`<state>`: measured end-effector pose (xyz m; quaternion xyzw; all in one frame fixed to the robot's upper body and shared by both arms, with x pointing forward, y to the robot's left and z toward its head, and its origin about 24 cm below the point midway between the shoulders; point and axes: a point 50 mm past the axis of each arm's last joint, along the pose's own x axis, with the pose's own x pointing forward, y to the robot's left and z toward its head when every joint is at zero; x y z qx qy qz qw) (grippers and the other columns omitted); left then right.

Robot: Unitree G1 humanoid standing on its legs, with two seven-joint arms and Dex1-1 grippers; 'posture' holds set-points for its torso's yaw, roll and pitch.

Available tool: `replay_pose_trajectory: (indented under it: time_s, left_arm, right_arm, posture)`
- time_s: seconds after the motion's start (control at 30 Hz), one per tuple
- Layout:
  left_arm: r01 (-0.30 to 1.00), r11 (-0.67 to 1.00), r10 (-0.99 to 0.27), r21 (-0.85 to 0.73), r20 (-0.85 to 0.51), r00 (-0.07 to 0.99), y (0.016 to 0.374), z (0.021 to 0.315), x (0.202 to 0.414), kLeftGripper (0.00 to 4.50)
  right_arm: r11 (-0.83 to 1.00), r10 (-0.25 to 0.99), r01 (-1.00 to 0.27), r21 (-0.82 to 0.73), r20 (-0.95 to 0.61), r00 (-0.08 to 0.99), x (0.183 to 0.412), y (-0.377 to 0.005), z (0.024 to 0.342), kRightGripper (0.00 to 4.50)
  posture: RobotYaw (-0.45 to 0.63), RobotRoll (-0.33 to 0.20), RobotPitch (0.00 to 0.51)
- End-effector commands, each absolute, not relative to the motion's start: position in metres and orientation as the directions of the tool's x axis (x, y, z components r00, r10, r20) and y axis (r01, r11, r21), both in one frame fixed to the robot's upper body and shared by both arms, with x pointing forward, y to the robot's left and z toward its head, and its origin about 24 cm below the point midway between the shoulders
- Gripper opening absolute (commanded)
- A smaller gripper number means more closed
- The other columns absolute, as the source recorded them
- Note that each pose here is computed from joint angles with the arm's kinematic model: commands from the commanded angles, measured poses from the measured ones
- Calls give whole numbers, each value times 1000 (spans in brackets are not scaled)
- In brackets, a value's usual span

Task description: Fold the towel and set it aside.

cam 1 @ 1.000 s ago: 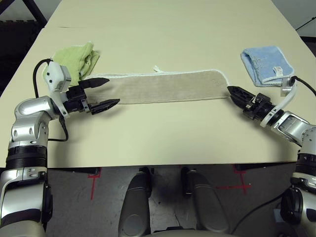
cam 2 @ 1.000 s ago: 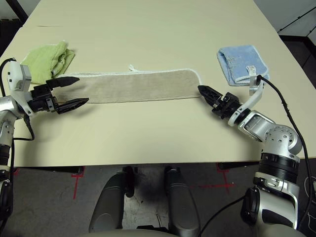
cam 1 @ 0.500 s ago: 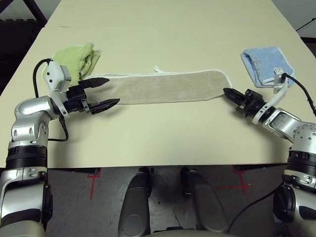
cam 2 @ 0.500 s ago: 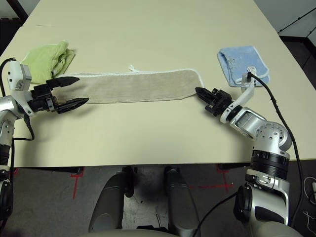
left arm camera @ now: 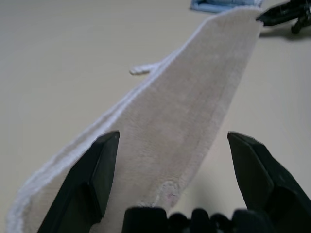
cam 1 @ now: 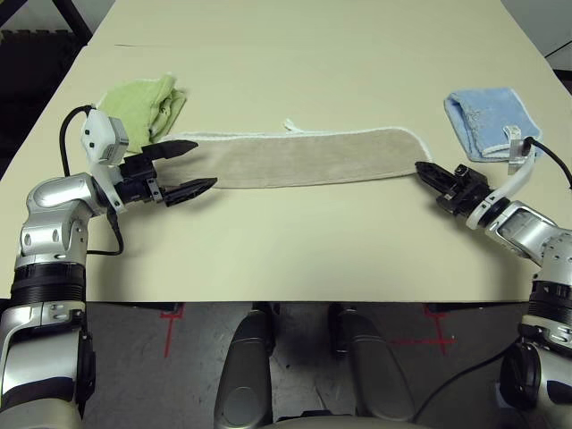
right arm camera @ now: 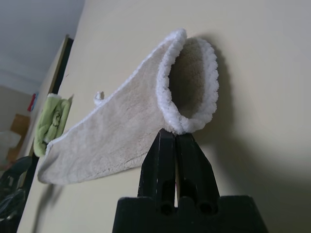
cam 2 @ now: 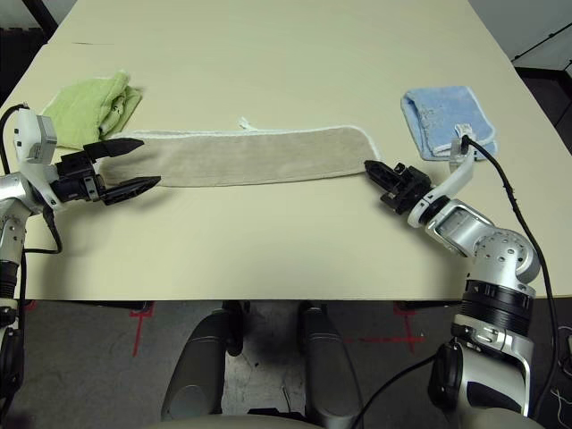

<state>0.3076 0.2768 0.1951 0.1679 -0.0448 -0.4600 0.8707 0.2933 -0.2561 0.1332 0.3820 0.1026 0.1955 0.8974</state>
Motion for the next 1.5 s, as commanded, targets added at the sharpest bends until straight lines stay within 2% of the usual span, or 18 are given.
replay_pose_trajectory:
  time_s: [0.03, 0.4, 0.63, 0.87, 0.97, 1.1, 1.27, 1.5]
  left_arm:
    - [793, 515, -821, 326, -80, 566, 275, 194, 308, 4500]
    - [794, 513, -822, 326, -80, 563, 275, 195, 309, 4500]
    - [796, 509, -825, 327, -80, 560, 275, 197, 310, 4500]
    - [799, 505, -827, 325, -81, 556, 274, 197, 310, 4500]
    - [800, 504, -828, 325, -81, 555, 274, 197, 310, 4500]
    - [802, 503, -830, 323, -80, 553, 273, 197, 311, 4500]
    - [803, 500, -832, 323, -77, 549, 271, 197, 313, 4500]
    - [804, 500, -832, 323, -78, 549, 270, 198, 314, 4500]
  right_arm:
    - [657, 356, -177, 733, -95, 929, 281, -273, 123, 26]
    - [696, 200, -88, 713, -74, 977, 275, -303, 127, 26]
    - [706, 180, -77, 704, -72, 981, 273, -313, 131, 26]
    - [674, 317, -181, 716, -59, 947, 266, -300, 135, 26]
    - [679, 329, -205, 705, -42, 943, 263, -300, 136, 26]
    - [641, 329, -291, 711, 87, 940, 262, -299, 149, 26]
    - [602, 360, -371, 707, 175, 917, 265, -292, 162, 26]
    - [589, 514, -501, 634, 184, 838, 270, -270, 175, 26]
  posture:
    - [-84, 0, 258]
    - [-91, 0, 255]
    - [-93, 0, 251]
    - [-93, 0, 251]
    - [-93, 0, 251]
    - [-95, 0, 248]
    - [-97, 0, 246]
    - [-92, 0, 247]
